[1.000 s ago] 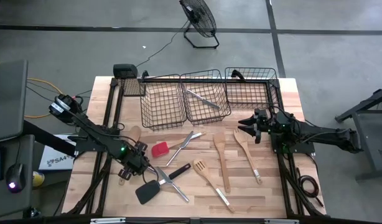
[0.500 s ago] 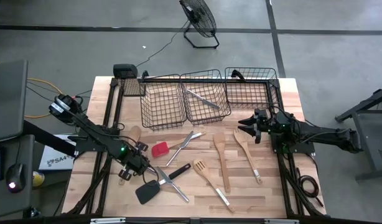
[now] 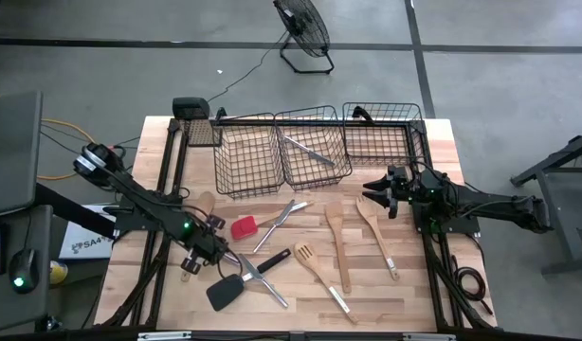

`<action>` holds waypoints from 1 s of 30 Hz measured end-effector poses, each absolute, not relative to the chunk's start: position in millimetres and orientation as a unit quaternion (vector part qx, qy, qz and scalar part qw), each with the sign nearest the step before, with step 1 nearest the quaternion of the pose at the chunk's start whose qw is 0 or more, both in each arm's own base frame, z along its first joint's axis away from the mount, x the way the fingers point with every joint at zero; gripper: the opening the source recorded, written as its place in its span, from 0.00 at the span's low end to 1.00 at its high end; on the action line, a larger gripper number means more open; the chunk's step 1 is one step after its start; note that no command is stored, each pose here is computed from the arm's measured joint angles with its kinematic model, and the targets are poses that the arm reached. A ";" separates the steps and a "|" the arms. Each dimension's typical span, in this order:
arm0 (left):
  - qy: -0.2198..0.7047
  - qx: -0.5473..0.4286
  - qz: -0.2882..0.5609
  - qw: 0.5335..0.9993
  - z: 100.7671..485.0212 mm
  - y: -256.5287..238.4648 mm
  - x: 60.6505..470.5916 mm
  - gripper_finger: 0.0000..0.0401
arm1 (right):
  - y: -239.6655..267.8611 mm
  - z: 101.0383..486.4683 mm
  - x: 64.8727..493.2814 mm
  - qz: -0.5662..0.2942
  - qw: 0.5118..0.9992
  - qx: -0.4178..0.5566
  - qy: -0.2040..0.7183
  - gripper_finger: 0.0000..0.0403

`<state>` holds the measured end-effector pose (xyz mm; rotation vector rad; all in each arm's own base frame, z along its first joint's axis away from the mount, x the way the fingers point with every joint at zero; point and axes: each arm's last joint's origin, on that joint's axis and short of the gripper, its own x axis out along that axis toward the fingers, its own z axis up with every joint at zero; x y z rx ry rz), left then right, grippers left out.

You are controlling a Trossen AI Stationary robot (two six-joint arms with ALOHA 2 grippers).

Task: Pick & Place Kitchen Items
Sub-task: Put the silver knife into the middle wire basket

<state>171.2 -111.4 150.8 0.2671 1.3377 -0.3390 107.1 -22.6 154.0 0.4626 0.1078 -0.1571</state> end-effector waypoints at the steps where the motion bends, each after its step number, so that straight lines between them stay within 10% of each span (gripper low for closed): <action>1: 0.617 0.118 -0.153 0.763 152.8 -110.4 169.6 0.08 | -22.5 154.0 107.1 -0.078 0.969 0.229 0.053 0.37; 18: 0.637 0.059 -0.084 0.764 182.3 -101.1 156.2 0.08 | -22.6 153.9 107.1 -0.078 0.969 0.229 0.053 0.37; 30: 0.521 0.085 -0.085 0.845 256.1 -115.7 186.0 0.08 | -22.5 154.0 107.1 -0.078 0.969 0.229 0.053 0.37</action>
